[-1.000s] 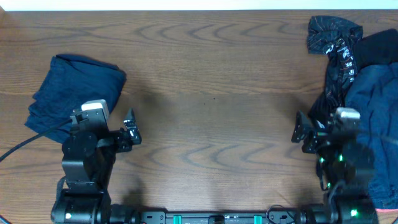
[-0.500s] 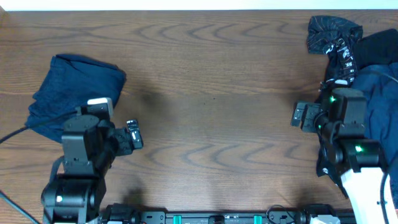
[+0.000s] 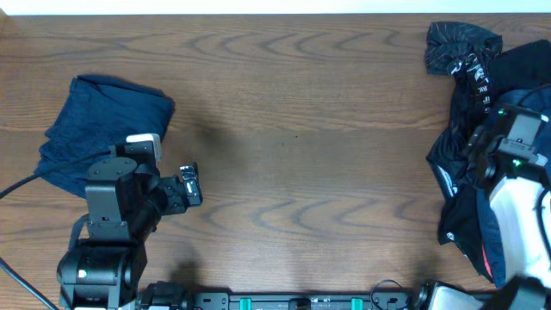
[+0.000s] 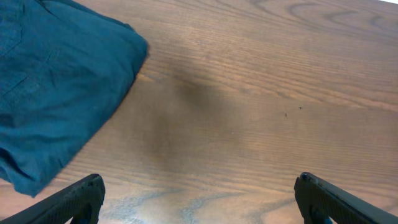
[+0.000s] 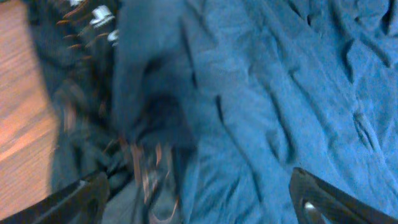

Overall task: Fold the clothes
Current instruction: 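Reach the right gripper into the clothes pile and grasp the denim shorts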

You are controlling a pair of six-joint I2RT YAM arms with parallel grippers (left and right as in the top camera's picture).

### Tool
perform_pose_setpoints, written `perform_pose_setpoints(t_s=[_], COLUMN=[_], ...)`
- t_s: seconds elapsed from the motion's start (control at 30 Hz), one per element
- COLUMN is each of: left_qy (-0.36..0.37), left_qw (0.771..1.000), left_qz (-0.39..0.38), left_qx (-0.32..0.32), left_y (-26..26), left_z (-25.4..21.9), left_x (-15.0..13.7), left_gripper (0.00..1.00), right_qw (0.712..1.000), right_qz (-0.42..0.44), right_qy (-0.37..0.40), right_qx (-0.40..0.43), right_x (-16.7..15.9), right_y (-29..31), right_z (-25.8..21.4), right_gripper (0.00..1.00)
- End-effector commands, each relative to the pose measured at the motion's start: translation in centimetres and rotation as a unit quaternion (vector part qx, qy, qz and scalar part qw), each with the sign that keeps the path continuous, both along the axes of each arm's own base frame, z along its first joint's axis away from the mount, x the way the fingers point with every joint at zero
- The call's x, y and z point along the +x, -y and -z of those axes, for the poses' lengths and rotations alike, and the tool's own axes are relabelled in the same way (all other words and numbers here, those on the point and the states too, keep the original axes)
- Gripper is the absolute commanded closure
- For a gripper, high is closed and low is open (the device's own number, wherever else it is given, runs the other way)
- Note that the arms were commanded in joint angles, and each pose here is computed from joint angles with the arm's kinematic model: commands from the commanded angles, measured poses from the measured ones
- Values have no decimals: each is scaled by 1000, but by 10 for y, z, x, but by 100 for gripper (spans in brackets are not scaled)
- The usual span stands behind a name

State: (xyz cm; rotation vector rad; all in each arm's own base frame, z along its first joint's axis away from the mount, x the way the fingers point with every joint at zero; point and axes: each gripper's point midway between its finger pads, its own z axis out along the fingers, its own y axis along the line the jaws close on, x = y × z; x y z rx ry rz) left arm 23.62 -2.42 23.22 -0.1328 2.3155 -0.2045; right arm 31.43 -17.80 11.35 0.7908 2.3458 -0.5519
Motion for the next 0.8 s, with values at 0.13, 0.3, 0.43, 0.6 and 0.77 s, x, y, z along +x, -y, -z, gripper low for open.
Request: perform_pose_setpoints(t_s=[0.13, 0.3, 0.43, 0.6, 0.77], left_qy=[13, 14, 13, 11, 11], left_qw=[1000, 1000, 1000, 1000, 1000], left_qz=[2, 2, 4, 4, 4], left_qx=[-5, -5, -6, -6, -6], left_y=[2, 2, 3, 3, 3], left_z=[-11, -11, -10, -10, -10], left_x=[1, 1, 0, 0, 0], left_gripper=[1, 1, 1, 1, 1], right_qw=[997, 997, 999, 999, 998], right_qz=[-30, -17, 0, 2, 2], right_qy=[-41, -61, -50, -39, -63], right_qx=[58, 46, 14, 7, 17], right_x=[12, 13, 17, 22, 18], right_y=[-3, 6, 18, 21, 20], right_z=[49, 68, 62, 60, 79], right_gripper=[15, 19, 22, 32, 33])
